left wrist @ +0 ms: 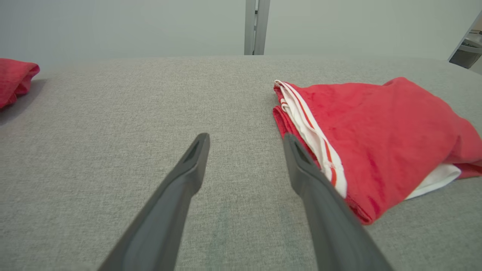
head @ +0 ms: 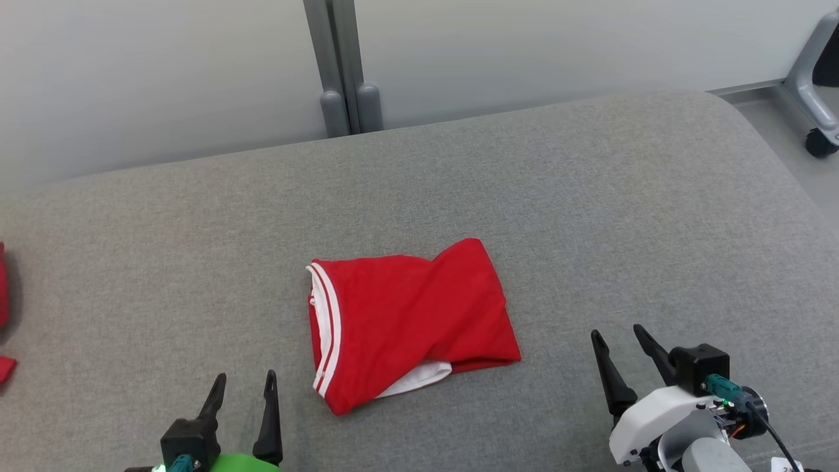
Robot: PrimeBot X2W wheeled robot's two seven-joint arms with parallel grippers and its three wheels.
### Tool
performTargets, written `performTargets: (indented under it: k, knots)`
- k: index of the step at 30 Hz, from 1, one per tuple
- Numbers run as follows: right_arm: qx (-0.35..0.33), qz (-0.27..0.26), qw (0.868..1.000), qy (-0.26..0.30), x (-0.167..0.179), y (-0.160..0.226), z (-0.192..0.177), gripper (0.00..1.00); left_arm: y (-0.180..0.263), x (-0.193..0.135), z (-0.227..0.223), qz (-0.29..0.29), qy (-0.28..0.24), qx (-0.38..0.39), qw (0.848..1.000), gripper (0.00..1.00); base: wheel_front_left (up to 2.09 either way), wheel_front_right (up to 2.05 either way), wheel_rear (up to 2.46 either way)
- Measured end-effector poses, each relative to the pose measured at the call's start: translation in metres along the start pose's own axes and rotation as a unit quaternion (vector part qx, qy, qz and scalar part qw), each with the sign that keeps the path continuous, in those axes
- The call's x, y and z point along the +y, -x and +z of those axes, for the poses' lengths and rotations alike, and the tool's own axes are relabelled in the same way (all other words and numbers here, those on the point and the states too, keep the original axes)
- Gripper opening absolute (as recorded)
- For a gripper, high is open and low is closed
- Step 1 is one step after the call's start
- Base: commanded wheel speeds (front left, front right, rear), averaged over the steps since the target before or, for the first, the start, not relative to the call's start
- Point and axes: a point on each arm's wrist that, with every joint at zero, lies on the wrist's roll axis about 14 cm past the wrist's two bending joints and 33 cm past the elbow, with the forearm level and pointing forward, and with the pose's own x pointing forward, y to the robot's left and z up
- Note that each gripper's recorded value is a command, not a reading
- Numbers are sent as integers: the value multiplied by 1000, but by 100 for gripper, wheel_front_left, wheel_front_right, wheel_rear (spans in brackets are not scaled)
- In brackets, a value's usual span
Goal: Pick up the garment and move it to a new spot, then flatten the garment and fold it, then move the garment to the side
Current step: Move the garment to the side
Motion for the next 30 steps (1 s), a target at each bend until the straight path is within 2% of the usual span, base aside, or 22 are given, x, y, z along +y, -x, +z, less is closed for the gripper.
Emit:
performTargets:
  k: [5,9,13,17,20,23,24,25,30]
  knots:
    - [6,22,1000,-1,14,-10,-2,100,3,4,0,6,1,0,1000,100,0,0,0]
    - [-12,55,998,5,35,-39,16,100,-8,6,10,4,1,-14,1000,100,0,0,0]
    - [2,90,996,10,59,-69,16,100,-12,13,9,10,3,-13,1000,100,0,0,0]
    - [41,117,992,14,78,-90,-2,100,-12,24,7,24,5,-9,1000,100,0,0,0]
    - [108,133,985,18,90,-94,-42,100,-8,37,0,44,8,2,999,100,0,0,0]
    - [147,143,979,17,97,-92,-65,100,-6,45,-3,56,8,7,998,100,0,0,0]
    - [153,147,977,18,100,-93,-68,23,-5,47,-4,59,8,9,998,100,0,0,0]
    - [159,154,975,24,103,-94,-72,0,-5,49,-6,63,8,11,998,100,0,0,0]
    - [156,142,977,19,98,-105,-69,0,-8,51,-8,62,4,16,998,100,0,0,0]
